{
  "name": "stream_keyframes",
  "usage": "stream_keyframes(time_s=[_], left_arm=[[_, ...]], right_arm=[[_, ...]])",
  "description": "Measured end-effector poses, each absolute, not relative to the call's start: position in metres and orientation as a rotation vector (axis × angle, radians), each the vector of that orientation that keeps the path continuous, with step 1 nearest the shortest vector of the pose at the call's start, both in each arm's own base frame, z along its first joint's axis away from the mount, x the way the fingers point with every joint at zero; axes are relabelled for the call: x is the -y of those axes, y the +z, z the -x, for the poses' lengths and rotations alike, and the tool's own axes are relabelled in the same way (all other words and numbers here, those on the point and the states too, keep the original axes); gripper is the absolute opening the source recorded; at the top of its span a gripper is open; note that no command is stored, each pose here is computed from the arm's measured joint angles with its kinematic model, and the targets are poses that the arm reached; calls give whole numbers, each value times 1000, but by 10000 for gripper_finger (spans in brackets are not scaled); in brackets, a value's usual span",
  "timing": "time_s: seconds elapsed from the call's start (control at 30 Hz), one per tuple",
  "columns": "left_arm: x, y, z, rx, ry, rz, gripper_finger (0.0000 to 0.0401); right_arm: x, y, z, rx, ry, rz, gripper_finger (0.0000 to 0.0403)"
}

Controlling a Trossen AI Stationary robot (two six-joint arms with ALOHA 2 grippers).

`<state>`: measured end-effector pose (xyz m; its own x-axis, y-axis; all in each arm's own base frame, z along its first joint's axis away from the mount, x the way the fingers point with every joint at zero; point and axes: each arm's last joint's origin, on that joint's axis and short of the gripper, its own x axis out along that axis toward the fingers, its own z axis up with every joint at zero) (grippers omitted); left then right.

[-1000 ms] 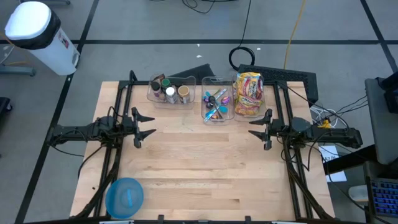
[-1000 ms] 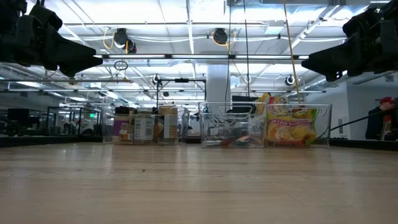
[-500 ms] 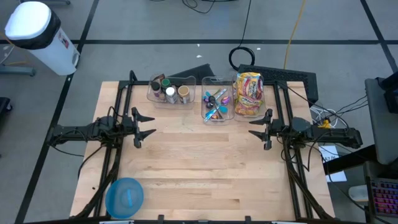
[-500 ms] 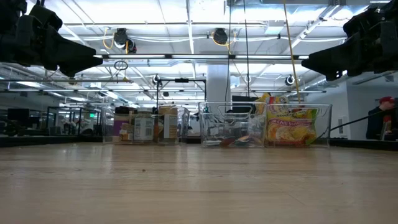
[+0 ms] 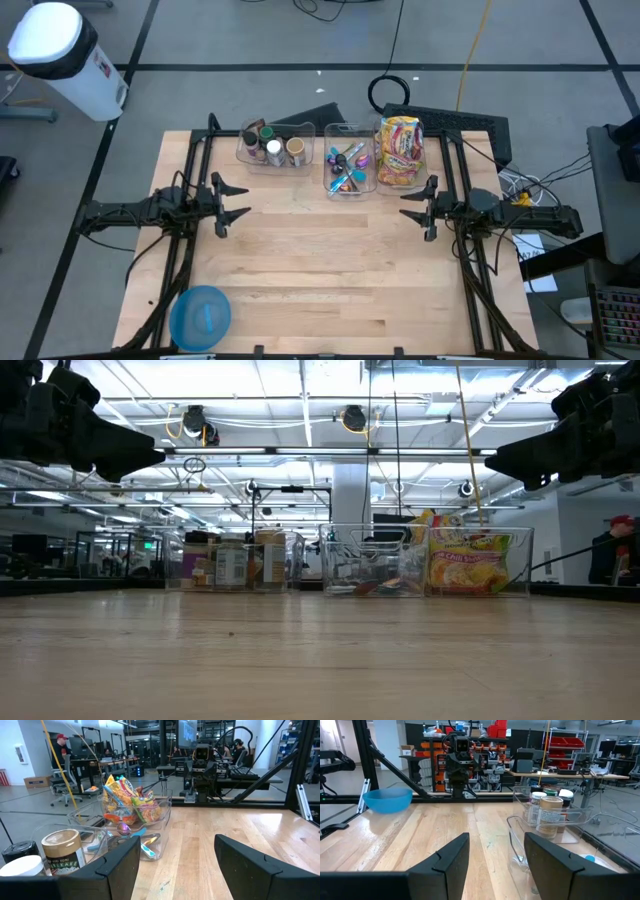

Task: Pick & Place Food Item
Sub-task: Return to Home Position

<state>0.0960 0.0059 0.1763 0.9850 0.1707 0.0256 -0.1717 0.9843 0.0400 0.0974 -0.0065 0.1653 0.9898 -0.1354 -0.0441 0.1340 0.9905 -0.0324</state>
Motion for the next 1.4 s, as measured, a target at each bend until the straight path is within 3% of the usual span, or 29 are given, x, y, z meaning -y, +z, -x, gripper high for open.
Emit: stream_keyframes(time_s=[0.5, 1.4], left_arm=[[-6, 173, -96, 3, 170, 91, 262], [-2, 168, -98, -1, 35, -12, 262]], right_arm=[[6, 165, -97, -47, -136, 31, 181], [7, 165, -97, -48, -137, 32, 181]])
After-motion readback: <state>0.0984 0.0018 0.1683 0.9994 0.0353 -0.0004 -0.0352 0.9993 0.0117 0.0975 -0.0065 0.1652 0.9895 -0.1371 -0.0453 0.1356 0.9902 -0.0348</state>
